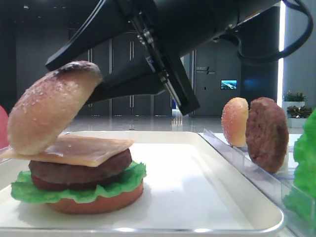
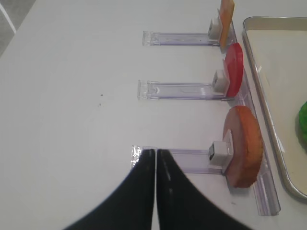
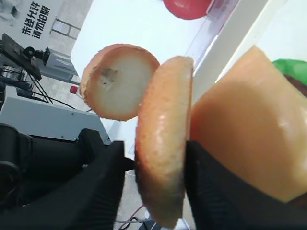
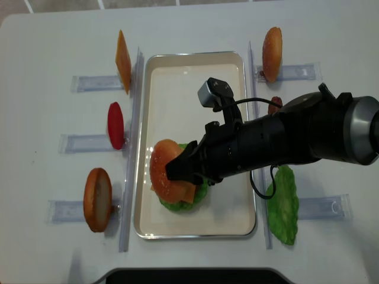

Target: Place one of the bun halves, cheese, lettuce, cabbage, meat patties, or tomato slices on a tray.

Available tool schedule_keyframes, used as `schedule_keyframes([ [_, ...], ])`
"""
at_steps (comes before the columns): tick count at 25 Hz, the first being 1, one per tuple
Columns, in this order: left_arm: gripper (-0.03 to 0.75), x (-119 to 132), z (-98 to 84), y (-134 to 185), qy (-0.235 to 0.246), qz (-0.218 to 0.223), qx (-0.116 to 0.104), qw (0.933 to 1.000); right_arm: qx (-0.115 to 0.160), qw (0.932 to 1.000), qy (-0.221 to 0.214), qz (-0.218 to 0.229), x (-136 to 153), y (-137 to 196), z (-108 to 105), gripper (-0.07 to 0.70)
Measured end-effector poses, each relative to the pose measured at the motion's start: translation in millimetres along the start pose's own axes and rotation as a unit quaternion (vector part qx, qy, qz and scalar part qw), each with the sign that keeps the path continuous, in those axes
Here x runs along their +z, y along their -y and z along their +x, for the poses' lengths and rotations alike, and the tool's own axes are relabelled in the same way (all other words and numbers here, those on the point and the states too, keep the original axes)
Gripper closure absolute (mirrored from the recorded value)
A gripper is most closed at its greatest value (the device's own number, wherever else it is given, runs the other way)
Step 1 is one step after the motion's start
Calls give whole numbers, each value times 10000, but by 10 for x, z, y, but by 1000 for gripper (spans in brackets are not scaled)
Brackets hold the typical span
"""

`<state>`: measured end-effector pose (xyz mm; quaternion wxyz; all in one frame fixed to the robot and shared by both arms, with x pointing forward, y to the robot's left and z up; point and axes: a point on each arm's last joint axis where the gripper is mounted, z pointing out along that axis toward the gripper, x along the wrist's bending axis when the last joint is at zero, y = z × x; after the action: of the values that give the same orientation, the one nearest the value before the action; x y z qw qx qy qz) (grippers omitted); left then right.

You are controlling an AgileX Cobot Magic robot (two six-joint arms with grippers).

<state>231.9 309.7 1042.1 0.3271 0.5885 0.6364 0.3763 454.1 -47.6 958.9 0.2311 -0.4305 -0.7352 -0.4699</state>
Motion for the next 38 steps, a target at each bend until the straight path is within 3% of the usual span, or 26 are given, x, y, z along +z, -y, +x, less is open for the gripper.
schedule_keyframes([
  [6,715,0,0,0,0,0,0,10000,-71,9991,413,-56,-3,-11,-75,209],
  [11,715,0,0,0,0,0,0,10000,-358,9939,1040,-2,-35,-17,-204,192],
  [17,715,0,0,0,0,0,0,10000,-462,9903,1305,-101,-118,-72,-267,190],
  [23,715,0,0,0,0,0,0,10000,-951,9832,1497,-431,-339,-194,-107,179],
  [27,715,0,0,0,0,0,0,10000,-1530,9716,1666,-690,-574,-284,53,176],
  [30,715,0,0,0,0,0,0,10000,-1766,9633,1804,-916,-809,-352,145,176],
  [34,715,0,0,0,0,0,0,10000,-1684,9571,2046,-1172,-1167,-418,171,175],
  [38,715,0,0,0,0,0,0,10000,-1332,9523,2420,-1295,-1526,-428,108,175],
])
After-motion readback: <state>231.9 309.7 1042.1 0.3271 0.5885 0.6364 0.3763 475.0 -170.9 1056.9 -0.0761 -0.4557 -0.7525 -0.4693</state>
